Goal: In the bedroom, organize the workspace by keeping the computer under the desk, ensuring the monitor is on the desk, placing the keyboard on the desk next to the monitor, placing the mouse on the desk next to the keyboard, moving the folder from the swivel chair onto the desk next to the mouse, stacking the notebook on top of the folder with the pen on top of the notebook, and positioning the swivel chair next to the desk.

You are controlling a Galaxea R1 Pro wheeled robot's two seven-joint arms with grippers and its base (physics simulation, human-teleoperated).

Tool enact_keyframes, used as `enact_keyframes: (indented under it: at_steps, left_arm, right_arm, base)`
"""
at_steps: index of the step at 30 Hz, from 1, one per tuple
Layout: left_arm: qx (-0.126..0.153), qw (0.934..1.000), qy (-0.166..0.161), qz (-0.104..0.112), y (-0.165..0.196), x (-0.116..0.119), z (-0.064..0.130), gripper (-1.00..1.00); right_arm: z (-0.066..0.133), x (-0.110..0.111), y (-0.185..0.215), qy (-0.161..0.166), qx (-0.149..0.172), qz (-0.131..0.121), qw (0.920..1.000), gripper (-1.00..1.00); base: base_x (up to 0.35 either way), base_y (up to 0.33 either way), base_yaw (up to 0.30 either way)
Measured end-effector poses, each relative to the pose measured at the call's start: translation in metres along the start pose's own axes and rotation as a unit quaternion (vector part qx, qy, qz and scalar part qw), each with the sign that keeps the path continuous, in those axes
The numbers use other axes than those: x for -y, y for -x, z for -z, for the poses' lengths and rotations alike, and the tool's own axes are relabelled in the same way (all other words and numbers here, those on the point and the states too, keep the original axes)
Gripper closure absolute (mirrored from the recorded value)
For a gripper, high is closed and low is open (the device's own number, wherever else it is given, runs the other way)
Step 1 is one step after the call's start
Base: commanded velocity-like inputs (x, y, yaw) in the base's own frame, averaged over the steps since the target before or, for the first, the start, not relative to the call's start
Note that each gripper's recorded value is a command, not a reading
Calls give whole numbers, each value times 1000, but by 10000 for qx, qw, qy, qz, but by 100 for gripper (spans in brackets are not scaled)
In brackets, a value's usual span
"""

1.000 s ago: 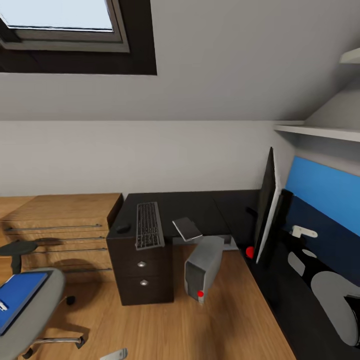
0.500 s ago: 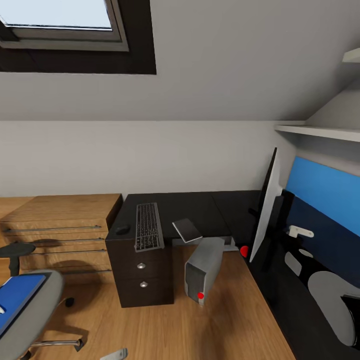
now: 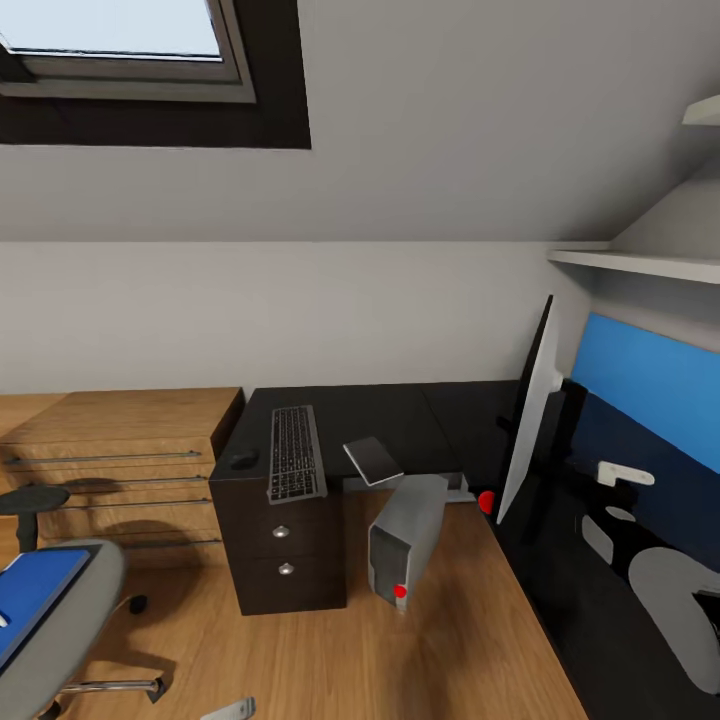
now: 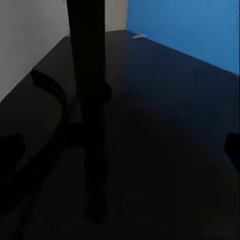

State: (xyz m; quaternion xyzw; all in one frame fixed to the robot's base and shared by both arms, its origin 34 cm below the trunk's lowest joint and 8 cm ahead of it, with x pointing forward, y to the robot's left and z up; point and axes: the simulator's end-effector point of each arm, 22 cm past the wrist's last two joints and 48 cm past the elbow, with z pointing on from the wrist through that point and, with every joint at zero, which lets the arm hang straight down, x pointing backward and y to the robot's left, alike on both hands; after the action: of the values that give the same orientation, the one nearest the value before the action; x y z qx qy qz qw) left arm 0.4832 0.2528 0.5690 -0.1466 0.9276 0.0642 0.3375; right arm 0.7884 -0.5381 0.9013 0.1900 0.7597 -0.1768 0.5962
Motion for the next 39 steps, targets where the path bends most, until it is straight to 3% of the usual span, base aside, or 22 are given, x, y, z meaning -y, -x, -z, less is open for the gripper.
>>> enact_keyframes:
  at_steps: [6,39]
  left_arm:
    - [-2,10000,-7,4,0,1,1,-100]
    - [-6,10000,-8,4,0,1,0,-100]
  right_arm:
    - [-1,11,-1,-121,-42,116,9999,-100]
    - [-1,13,-1,-131,-37,154,9998,-100]
  base:
    - [205,-6,0]
    - [85,-27,0]
